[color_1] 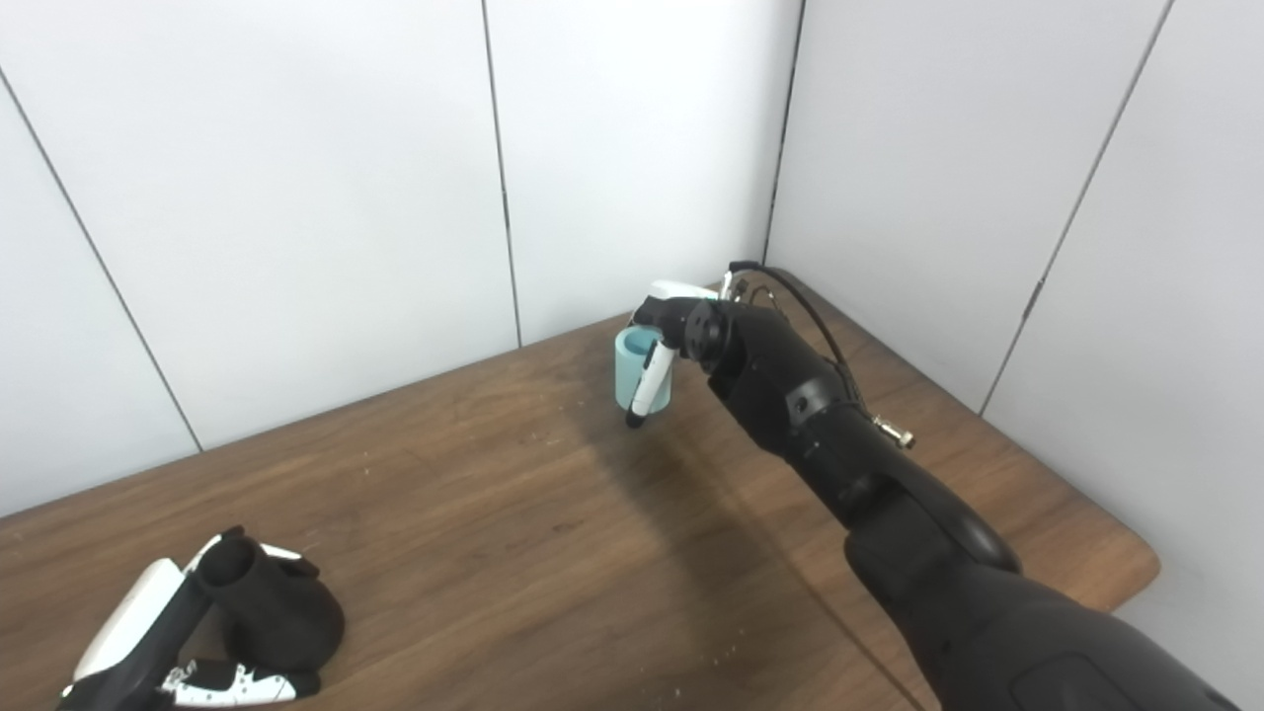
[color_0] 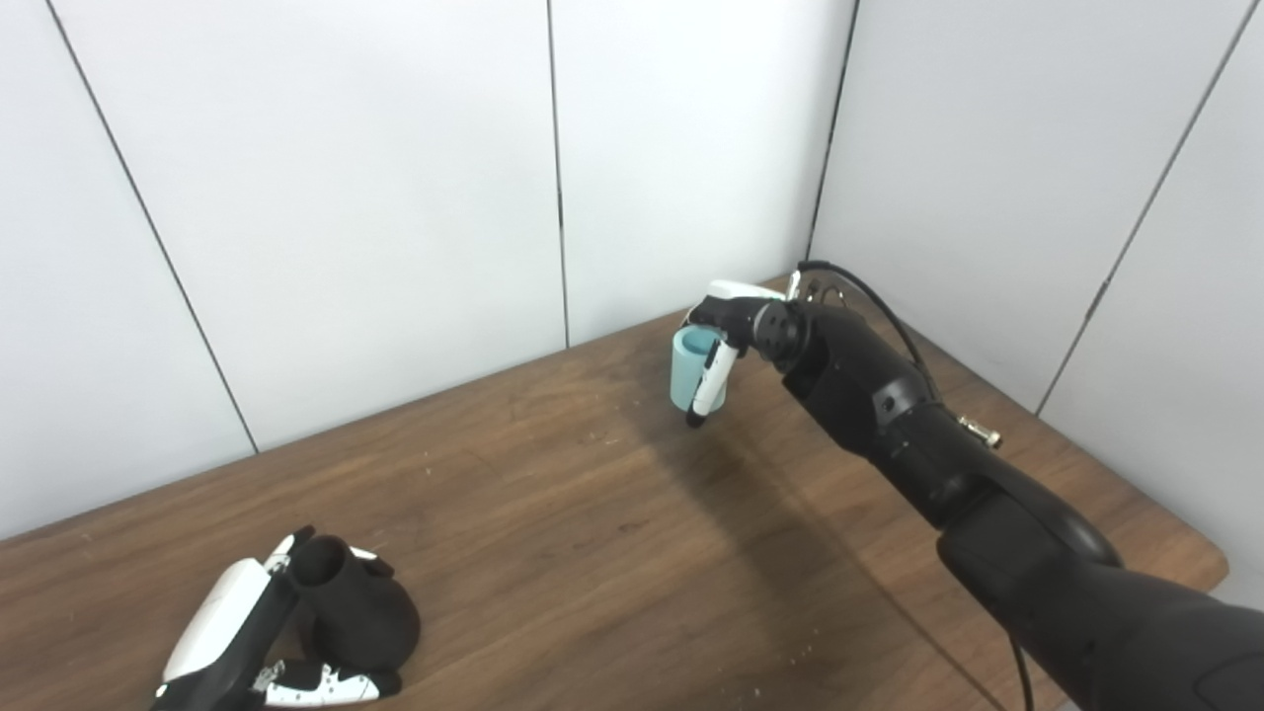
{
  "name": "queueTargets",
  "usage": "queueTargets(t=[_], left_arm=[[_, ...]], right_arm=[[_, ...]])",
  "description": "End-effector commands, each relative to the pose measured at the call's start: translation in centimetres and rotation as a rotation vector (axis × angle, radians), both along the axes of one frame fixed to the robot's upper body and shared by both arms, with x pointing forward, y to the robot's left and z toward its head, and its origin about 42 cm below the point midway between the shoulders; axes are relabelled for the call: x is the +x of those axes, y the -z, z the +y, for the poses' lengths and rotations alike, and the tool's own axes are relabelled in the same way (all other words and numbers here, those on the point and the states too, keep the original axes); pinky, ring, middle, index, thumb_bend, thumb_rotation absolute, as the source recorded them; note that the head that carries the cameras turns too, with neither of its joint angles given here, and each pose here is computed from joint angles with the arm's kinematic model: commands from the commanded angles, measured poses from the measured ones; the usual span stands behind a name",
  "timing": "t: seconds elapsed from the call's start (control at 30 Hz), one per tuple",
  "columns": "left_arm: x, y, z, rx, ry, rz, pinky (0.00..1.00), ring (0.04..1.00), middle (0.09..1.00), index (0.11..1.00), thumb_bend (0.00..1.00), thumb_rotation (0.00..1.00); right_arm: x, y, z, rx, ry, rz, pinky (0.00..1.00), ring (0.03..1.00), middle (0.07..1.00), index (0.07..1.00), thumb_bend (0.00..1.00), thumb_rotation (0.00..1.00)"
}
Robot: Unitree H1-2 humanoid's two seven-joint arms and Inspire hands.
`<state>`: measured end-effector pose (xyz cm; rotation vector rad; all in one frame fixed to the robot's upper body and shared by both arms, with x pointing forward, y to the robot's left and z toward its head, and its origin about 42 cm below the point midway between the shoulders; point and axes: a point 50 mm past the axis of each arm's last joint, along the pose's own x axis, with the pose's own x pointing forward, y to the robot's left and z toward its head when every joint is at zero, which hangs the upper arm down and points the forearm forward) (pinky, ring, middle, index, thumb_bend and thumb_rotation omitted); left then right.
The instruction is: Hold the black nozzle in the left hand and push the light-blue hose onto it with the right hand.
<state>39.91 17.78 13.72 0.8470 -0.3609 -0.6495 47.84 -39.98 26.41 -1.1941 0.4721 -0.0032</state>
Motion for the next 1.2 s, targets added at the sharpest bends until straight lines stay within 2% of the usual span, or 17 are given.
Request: queueTargets(t=[0.0, 0.13, 0.17, 0.2, 0.23, 0.3, 0.33, 0.4, 0.6, 0.87, 0.93, 1.03, 1.17], left_arm=[[-2.9, 5.1, 1.6, 0.182, 0.031, 0.208, 1.0, 0.605, 0.47, 0.494, 0.53, 0.0], [-2.9, 4.9, 1.6, 0.187, 0.032, 0.209, 1.0, 0.605, 0.47, 0.494, 0.53, 0.0], [-2.9, 4.9, 1.6, 0.188, 0.032, 0.209, 1.0, 0.605, 0.47, 0.494, 0.53, 0.0], [-2.9, 4.8, 1.6, 0.191, 0.031, 0.208, 1.0, 0.605, 0.47, 0.494, 0.53, 0.0], [-3.0, 4.8, 1.6, 0.193, 0.031, 0.207, 1.0, 0.605, 0.47, 0.493, 0.53, 0.0], [-3.0, 4.8, 1.5, 0.195, 0.032, 0.205, 1.0, 0.605, 0.47, 0.493, 0.53, 0.0], [-3.0, 4.8, 1.5, 0.196, 0.033, 0.205, 1.0, 0.605, 0.47, 0.493, 0.53, 0.0], [-3.0, 4.8, 1.4, 0.195, 0.034, 0.206, 1.0, 0.605, 0.47, 0.493, 0.53, 0.0], [-2.9, 5.0, 1.4, 0.193, 0.033, 0.207, 1.0, 0.606, 0.47, 0.493, 0.53, 0.0], [-3.1, 5.1, 0.7, 0.181, 0.034, 0.207, 1.0, 0.604, 0.47, 0.493, 0.53, 0.0], [-3.2, 5.3, 0.3, 0.178, 0.034, 0.206, 1.0, 0.603, 0.47, 0.493, 0.53, 0.0], [-3.4, 5.4, -0.5, 0.178, 0.036, 0.204, 1.0, 0.603, 0.468, 0.494, 0.53, 0.0], [-3.3, 5.1, -1.7, 0.18, 0.038, 0.204, 1.0, 0.602, 0.469, 0.493, 0.53, 0.0]], right_arm=[[0.3, -3.2, -0.5, -0.047, -0.008, -0.11, 0.71, 0.783, 0.784, 0.761, 0.75, 0.0], [0.2, -3.1, -0.3, -0.073, -0.016, -0.118, 0.61, 0.648, 0.648, 0.693, 0.72, 0.0], [0.2, -3.0, -0.3, -0.077, -0.018, -0.12, 0.56, 0.596, 0.554, 0.661, 0.63, 0.0], [0.1, -3.0, -0.3, -0.085, -0.018, -0.131, 0.54, 0.579, 0.522, 0.65, 0.59, 0.0], [0.1, -3.0, -0.3, -0.093, -0.017, -0.143, 0.44, 0.48, 0.498, 0.571, 0.56, 0.0], [-0.1, -2.9, -0.3, -0.101, -0.018, -0.169, 0.39, 0.439, 0.435, 0.527, 0.53, 0.0], [-0.1, -2.9, -0.3, -0.099, -0.017, -0.185, 0.45, 0.512, 0.485, 0.487, 0.53, 0.0], [-0.2, -2.8, -0.4, -0.089, -0.015, -0.21, 0.49, 0.549, 0.524, 0.453, 0.52, 0.0], [-0.1, -3.1, -0.3, -0.064, -0.021, -0.279, 0.44, 0.474, 0.511, 0.446, 0.52, 0.0], [-0.2, -4.0, 1.2, -0.072, -0.083, -0.336, 0.44, 0.469, 0.51, 0.45, 0.52, 0.0], [-0.2, -5.3, 3.1, -0.058, -0.138, -0.36, 0.43, 0.466, 0.504, 0.455, 0.52, 0.0], [-0.5, -6.6, 4.6, -0.049, -0.19, -0.38, 0.43, 0.467, 0.5, 0.46, 0.52, 0.0], [-1.6, -9.3, 8.5, -0.029, -0.328, -0.436, 0.43, 0.468, 0.494, 0.468, 0.52, 0.0]])
